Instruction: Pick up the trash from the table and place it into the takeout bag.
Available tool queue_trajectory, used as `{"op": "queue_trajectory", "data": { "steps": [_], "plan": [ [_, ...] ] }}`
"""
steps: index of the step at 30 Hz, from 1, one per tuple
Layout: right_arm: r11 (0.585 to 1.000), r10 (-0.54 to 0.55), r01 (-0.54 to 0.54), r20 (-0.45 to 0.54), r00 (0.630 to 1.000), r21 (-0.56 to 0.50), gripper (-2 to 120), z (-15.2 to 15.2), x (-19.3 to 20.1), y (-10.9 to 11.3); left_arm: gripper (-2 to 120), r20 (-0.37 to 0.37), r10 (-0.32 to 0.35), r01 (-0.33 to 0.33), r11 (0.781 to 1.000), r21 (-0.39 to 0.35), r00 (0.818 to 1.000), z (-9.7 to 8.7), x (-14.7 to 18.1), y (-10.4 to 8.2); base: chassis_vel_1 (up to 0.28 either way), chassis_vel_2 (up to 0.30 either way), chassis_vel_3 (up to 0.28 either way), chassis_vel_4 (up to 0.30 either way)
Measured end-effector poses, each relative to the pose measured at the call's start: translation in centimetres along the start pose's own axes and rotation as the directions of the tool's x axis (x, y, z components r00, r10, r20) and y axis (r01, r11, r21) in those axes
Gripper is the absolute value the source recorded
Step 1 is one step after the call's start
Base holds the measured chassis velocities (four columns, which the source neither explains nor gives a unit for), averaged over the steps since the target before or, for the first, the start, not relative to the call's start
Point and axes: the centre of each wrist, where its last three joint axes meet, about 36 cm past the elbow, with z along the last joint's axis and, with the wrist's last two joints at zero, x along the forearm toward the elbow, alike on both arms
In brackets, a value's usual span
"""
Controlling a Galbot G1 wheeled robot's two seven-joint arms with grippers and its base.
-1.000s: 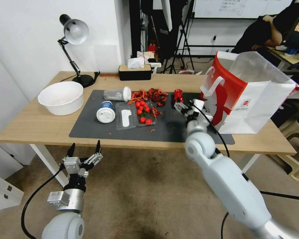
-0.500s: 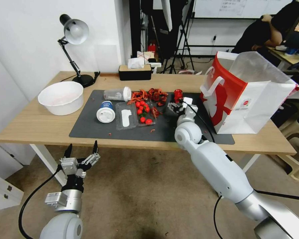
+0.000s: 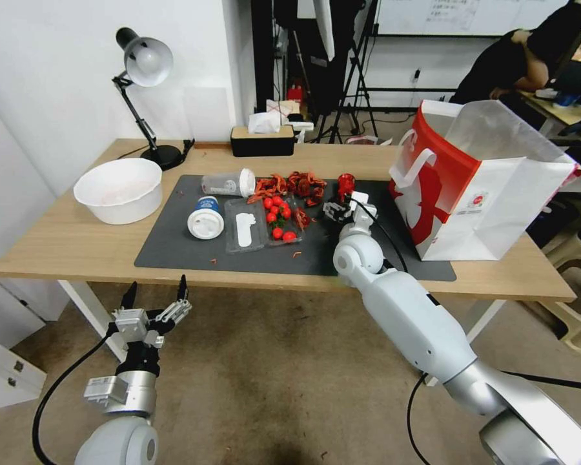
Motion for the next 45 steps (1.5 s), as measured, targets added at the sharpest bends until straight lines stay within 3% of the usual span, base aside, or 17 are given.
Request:
{"op": "queue_trajectory", "data": {
  "steps": [9,17,21,24,25,28,29,31,33,36,38,40,45],
  "plan": [
    [1.0,0.012,-0.012,-0.007,1.0,-0.008,51,0.1,-1.1,0.3,100,0.001,-0.002,0.002,1.0,-0.001,1.0,0.2,0.1,0.1,0.0,0.0,0.0,0.0],
    [0.999,-0.007,0.008,0.029,1.0,-0.036,51,-0.1,-0.1,-0.2,100,0.0,-0.003,0.003,1.0,-0.005,1.0,0.3,0.2,0.2,0.0,0.0,0.0,0.0],
    [0.989,-0.101,0.115,0.141,0.985,-0.098,51,-1.4,1.2,-1.1,100,-0.001,-0.002,0.002,1.0,-0.005,1.0,0.3,0.2,0.1,0.0,0.0,0.0,0.0],
    [0.945,-0.231,0.29,0.317,0.92,-0.152,51,-4.0,3.0,-2.3,100,-0.001,-0.001,0.001,1.0,-0.007,1.0,0.3,0.2,0.1,0.0,0.0,0.0,0.0],
    [0.945,-0.231,0.29,0.317,0.92,-0.152,51,-4.0,3.0,-2.3,100,-0.001,-0.001,0.001,1.0,-0.007,1.0,0.3,0.2,0.1,0.0,0.0,0.0,0.0],
    [0.884,-0.323,0.442,0.486,0.812,-0.152,51,-8.3,5.2,-4.5,100,-0.002,0.001,-0.001,1.0,-0.012,1.0,0.3,0.2,0.0,0.0,0.0,0.0,0.0],
    [0.884,-0.323,0.442,0.486,0.812,-0.152,51,-8.3,5.2,-4.5,100,-0.002,0.001,-0.001,1.0,-0.012,1.0,0.3,0.2,0.0,0.0,0.0,0.0,0.0],
    [0.878,-0.317,0.459,0.555,0.769,-0.134,51,-11.2,6.5,-6.2,100,-0.003,0.003,-0.003,1.0,-0.014,1.0,0.3,0.2,0.0,0.0,0.0,0.0,0.0],
    [0.891,-0.295,0.438,0.582,0.758,-0.119,51,-13.0,7.2,-7.4,100,-0.002,0.004,-0.004,1.0,-0.014,1.0,0.3,0.2,-0.1,0.0,0.0,0.0,0.0],
    [0.962,-0.18,0.266,0.581,0.793,-0.065,51,-17.0,9.3,-10.2,100,0.0,0.007,-0.007,1.0,-0.016,1.0,0.2,0.2,-0.2,0.0,0.0,0.0,0.0],
    [0.967,-0.167,0.247,0.58,0.798,-0.062,51,-17.4,9.5,-10.4,100,0.0,0.008,-0.008,1.0,-0.016,1.0,0.2,0.2,-0.2,0.0,0.0,0.0,0.0],
    [0.993,-0.06,0.106,0.564,0.823,-0.049,51,-19.6,10.5,-12.5,100,-0.001,0.012,-0.012,1.0,-0.017,1.0,0.3,0.2,-0.4,0.0,0.0,0.0,0.0],
    [0.999,0.045,-0.025,0.522,0.852,-0.045,51,-20.8,11.1,-14.0,100,-0.002,0.019,-0.019,1.0,-0.015,1.0,0.3,0.2,-0.7,0.0,0.0,0.0,0.0]
  ]
}}
